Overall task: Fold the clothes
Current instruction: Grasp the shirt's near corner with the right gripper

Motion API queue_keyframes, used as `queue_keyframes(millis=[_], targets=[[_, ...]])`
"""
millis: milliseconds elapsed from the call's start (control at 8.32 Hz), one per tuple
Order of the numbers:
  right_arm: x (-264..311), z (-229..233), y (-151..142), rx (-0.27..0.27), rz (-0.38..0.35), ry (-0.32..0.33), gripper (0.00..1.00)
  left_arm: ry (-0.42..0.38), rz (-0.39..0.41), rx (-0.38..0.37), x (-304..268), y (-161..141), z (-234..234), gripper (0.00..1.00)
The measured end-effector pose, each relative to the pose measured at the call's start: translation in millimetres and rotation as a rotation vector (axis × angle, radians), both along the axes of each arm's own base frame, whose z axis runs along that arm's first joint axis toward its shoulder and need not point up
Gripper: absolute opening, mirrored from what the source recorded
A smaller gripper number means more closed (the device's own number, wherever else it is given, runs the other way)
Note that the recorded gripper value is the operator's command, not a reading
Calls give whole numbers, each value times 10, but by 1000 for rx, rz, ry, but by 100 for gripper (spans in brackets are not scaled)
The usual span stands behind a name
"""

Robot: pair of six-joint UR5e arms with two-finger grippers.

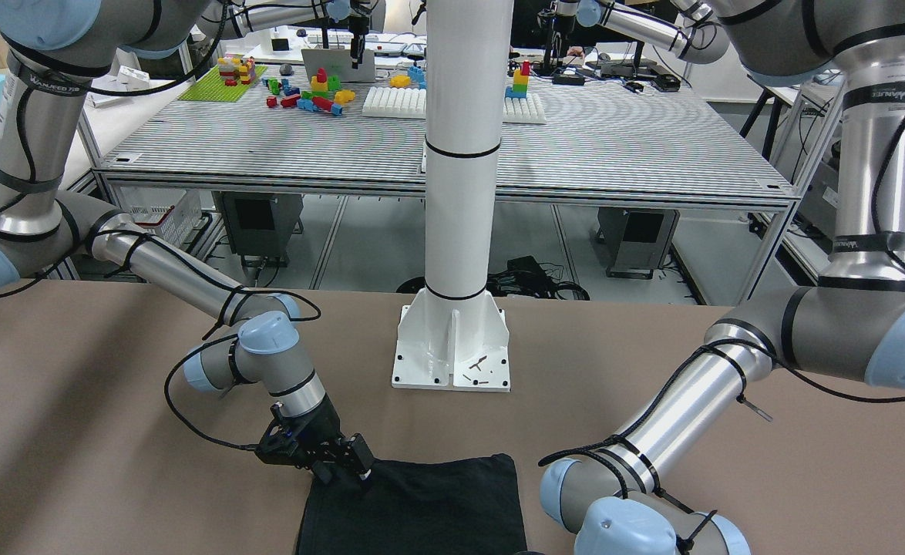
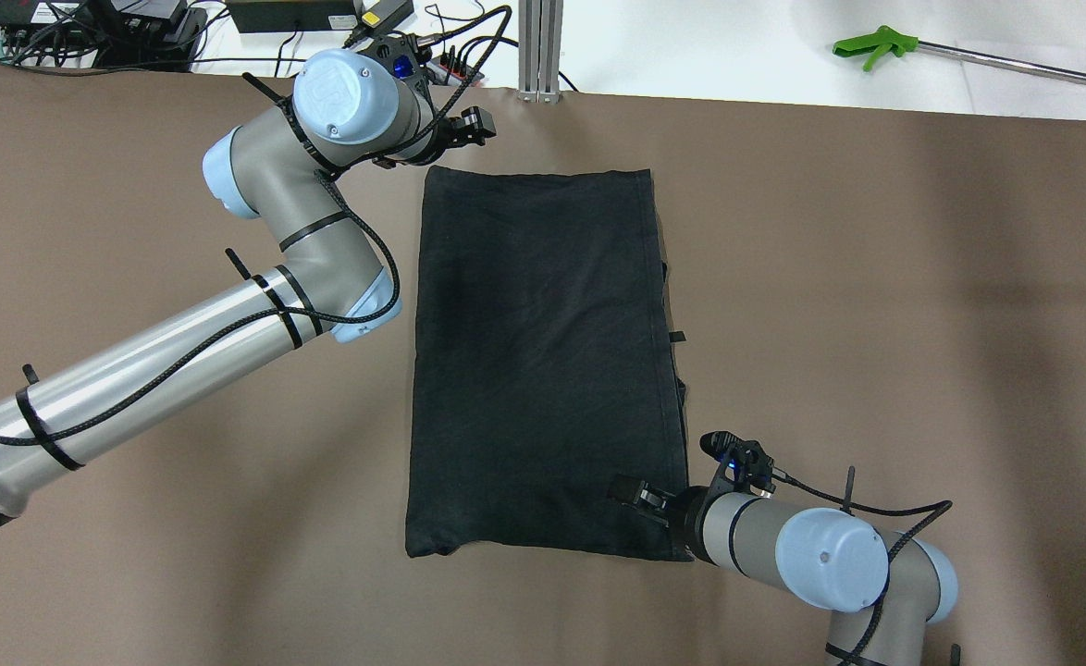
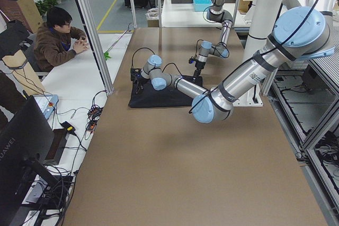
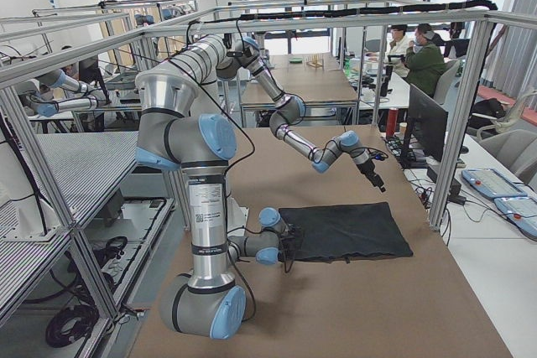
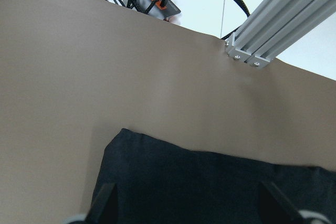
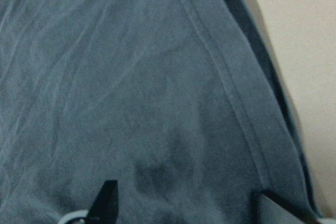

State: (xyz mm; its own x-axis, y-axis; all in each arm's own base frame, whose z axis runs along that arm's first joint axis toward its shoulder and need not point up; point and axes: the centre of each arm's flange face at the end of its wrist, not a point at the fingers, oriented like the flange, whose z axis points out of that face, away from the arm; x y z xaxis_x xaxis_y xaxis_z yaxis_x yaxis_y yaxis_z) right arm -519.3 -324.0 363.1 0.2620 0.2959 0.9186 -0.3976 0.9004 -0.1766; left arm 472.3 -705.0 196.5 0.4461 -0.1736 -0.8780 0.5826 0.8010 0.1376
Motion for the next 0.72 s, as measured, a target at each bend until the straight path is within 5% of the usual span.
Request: queue_keyframes(millis=[120, 240, 721], targets=[[-84, -50, -27, 0, 1, -5, 22, -3, 0, 0, 3, -2, 10, 95], [-151, -124, -50, 3, 3, -13, 0, -6, 0, -1, 1, -7, 24, 95], [-186, -321, -130, 10, 23, -43, 0, -9, 2, -1, 13, -2, 34, 95]])
